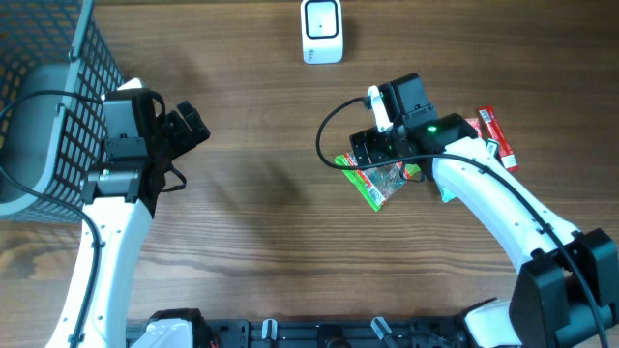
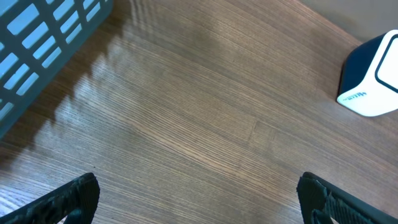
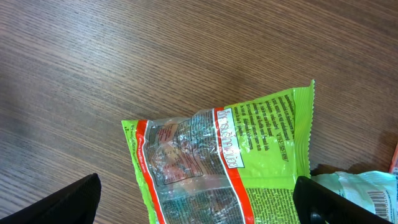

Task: Scan the item barcode

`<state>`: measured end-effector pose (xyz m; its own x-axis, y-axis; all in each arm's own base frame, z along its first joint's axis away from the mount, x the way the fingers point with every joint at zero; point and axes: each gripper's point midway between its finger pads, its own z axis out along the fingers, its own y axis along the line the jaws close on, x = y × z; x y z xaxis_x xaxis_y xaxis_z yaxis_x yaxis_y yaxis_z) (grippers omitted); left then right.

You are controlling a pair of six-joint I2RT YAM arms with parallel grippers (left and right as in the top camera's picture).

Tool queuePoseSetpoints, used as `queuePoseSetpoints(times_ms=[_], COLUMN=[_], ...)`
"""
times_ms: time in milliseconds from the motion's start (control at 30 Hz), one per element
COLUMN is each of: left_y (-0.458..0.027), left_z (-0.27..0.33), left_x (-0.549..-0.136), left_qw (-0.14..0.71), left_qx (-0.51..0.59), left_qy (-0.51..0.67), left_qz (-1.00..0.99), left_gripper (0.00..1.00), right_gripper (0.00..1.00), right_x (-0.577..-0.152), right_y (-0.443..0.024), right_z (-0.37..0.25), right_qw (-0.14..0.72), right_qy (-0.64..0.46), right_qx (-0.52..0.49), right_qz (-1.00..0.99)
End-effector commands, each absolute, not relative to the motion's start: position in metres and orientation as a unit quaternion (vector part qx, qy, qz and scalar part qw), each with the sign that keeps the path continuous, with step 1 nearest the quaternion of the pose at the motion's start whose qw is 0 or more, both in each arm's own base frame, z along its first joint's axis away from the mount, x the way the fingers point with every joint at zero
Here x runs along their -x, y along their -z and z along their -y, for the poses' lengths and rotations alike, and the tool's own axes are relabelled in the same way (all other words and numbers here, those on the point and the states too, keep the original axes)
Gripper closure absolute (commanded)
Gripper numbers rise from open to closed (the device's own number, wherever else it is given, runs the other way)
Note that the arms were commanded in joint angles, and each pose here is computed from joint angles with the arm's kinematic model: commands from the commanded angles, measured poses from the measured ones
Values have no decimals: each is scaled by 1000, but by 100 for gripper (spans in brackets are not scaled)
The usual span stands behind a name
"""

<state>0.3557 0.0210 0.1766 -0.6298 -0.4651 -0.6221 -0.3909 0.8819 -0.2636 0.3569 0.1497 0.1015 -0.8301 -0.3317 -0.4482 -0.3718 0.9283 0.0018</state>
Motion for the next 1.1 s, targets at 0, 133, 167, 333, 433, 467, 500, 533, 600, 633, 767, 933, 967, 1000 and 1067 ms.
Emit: queuePoseSetpoints(times_ms=[0, 133, 167, 333, 433, 467, 500, 533, 600, 633, 767, 933, 967, 1000, 1067], left_y=[-182, -182, -182, -182, -182, -182, -182, -182, -182, -182, -182, -182, -182, -182, -182], left_z=[-24, -24, -24, -24, -24, -24, -24, -24, -24, -24, -24, -24, -24, -24, -24], left_x=[-356, -356, -356, -356, -356, -356, -356, -356, -356, -356, -356, -356, -356, -356, -356], left_qw=[368, 368, 368, 368, 368, 368, 368, 368, 368, 368, 368, 368, 368, 368, 368], left_qx=[231, 231, 231, 231, 231, 231, 231, 231, 231, 231, 231, 231, 231, 231, 231], left_qy=[47, 47, 47, 47, 46, 46, 46, 46, 47, 46, 47, 46, 47, 47, 47], left_qz=[-899, -899, -899, -899, -899, -899, -899, -899, -899, -900, -899, -900, -899, -899, -899], left_gripper=[0, 0, 0, 0, 0, 0, 0, 0, 0, 0, 0, 0, 0, 0, 0], right_gripper=[0, 0, 0, 0, 0, 0, 0, 0, 0, 0, 0, 0, 0, 0, 0], right_x=[-359, -357, -355, -333, -308, -299, -289, -278, -258, -249, -197, -167, -166, -168, -174], right_y=[-105, -133, -154, -251, -304, -319, -334, -349, -373, -383, -410, -406, -394, -372, -340], right_z=[-154, -153, -153, -143, -132, -128, -124, -119, -111, -107, -71, -36, -31, -26, -22], right_qw=[230, 266, 292, 416, 485, 505, 527, 548, 583, 598, 653, 692, 690, 684, 683], right_qy=[-51, -59, -65, -92, -107, -111, -116, -120, -128, -131, -109, -45, -37, -27, -18], right_qx=[183, 181, 180, 170, 163, 161, 159, 156, 151, 149, 130, 104, 95, 84, 71], right_qz=[-955, -945, -937, -888, -852, -840, -827, -813, -788, -777, -738, -713, -717, -724, -727])
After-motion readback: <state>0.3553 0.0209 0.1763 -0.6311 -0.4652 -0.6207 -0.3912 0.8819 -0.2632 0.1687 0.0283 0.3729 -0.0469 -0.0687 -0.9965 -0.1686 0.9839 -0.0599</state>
